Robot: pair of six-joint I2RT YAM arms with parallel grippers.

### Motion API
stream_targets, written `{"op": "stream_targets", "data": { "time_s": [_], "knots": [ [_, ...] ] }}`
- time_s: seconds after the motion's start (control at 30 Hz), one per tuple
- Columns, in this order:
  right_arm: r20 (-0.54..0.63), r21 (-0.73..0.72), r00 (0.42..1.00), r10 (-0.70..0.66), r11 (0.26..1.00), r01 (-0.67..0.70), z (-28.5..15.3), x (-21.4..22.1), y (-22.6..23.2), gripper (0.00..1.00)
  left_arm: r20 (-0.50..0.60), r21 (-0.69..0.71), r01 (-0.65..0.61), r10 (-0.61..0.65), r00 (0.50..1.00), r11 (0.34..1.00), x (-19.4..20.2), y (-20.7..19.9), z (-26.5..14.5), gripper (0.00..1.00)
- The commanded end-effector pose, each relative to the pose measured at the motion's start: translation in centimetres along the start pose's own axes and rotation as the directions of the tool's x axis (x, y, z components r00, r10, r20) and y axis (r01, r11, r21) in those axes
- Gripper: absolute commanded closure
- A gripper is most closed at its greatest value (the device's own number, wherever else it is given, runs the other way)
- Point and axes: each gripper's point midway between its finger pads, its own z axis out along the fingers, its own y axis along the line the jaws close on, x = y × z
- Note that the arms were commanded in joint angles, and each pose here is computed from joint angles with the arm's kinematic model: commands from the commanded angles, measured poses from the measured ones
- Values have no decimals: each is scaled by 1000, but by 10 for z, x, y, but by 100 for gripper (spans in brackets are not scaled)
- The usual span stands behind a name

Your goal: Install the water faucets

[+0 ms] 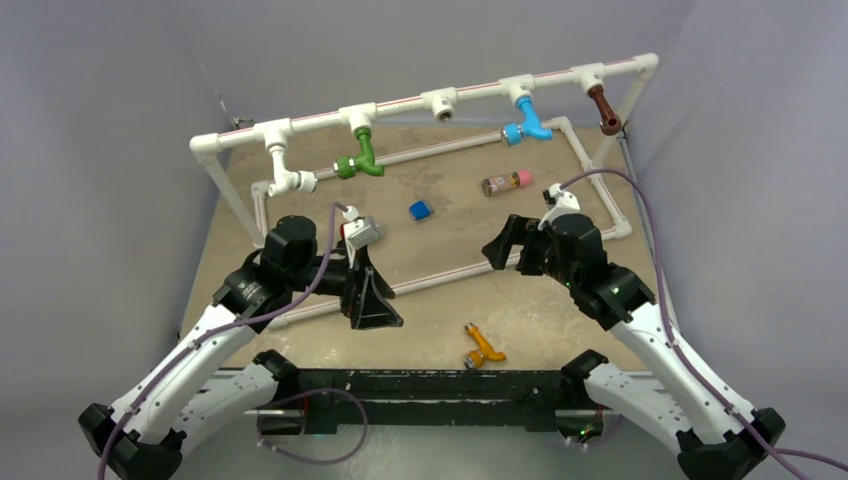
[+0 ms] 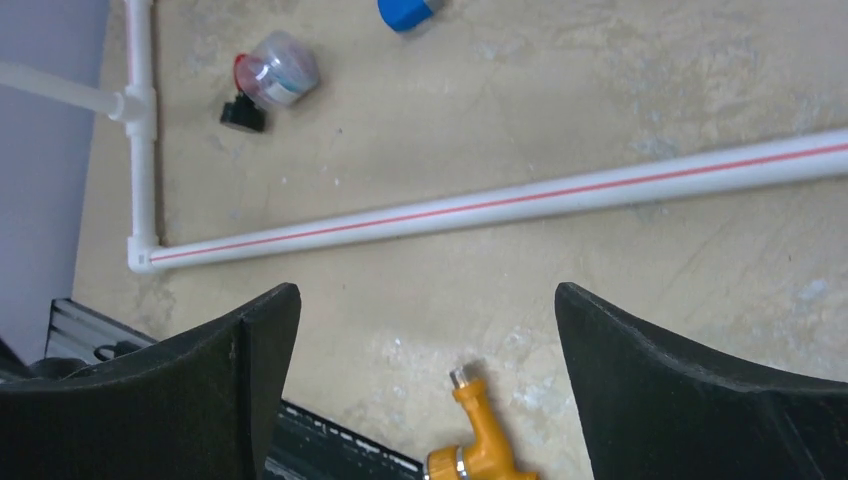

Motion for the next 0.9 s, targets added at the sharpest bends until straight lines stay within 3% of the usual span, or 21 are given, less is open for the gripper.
{"op": "stream_targets", "data": {
  "time_s": [0.0, 0.23, 0.4, 0.87],
  "knots": [
    [-85, 70, 995, 46, 997, -40, -15, 16, -10, 1, 20, 175, -104, 102, 995, 979, -10, -40, -10, 11],
    [-137, 108, 990, 44, 994, -29, -19, 35, -23, 2, 37, 194, -146, 142, 989, 970, -8, -37, -6, 11],
    [-228, 103, 973, 18, 995, 5, -17, 55, -27, 2, 44, 136, -145, 140, 989, 980, -5, -23, -2, 11],
    [-394, 122, 916, 78, 992, -32, 1, 117, -32, 18, 35, 65, -118, 116, 993, 991, 1, -5, 2, 11]
  ]
}}
